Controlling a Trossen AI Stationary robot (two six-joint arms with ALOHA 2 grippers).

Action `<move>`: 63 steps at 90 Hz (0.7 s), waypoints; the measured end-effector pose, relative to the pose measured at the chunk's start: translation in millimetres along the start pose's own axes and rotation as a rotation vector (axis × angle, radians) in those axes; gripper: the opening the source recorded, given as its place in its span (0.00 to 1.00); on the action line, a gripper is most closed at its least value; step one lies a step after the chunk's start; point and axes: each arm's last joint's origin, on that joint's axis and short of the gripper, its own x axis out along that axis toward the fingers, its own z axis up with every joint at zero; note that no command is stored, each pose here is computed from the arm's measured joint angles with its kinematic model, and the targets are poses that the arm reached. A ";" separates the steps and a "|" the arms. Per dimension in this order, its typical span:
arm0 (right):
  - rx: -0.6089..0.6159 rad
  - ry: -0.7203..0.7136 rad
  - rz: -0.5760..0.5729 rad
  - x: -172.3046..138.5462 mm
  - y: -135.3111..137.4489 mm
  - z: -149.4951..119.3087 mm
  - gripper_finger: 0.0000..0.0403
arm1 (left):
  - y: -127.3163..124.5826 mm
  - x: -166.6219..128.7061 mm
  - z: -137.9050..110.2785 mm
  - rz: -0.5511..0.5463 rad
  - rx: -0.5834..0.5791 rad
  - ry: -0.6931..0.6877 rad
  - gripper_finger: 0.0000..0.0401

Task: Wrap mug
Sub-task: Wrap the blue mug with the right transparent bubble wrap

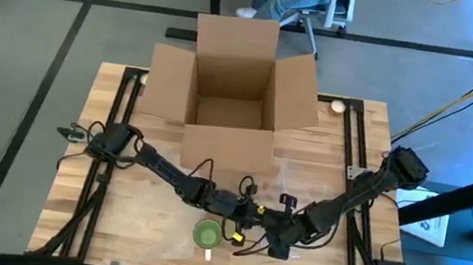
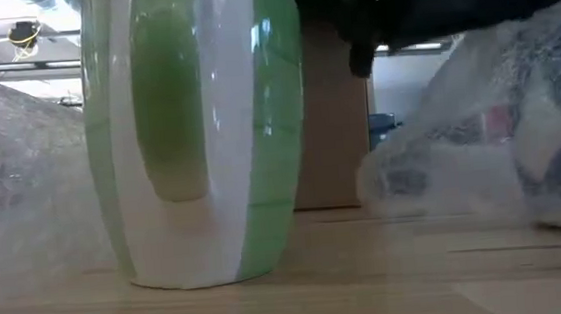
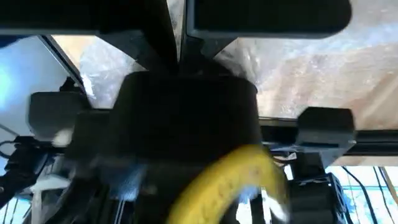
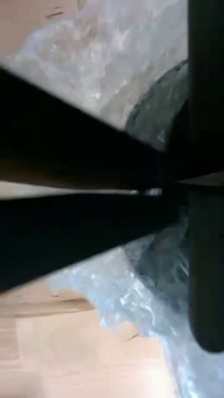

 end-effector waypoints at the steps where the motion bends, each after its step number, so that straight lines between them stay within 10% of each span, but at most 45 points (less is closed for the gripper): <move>1: 0.000 0.000 0.000 0.0 0.0 0.0 0.00 | 0.0 0.3 -0.7 0.000 0.002 0.000 0.00; 63: -0.029 0.058 -0.109 -77.5 5.5 32.8 0.00 | -0.5 2.5 -7.6 0.002 0.035 0.041 0.00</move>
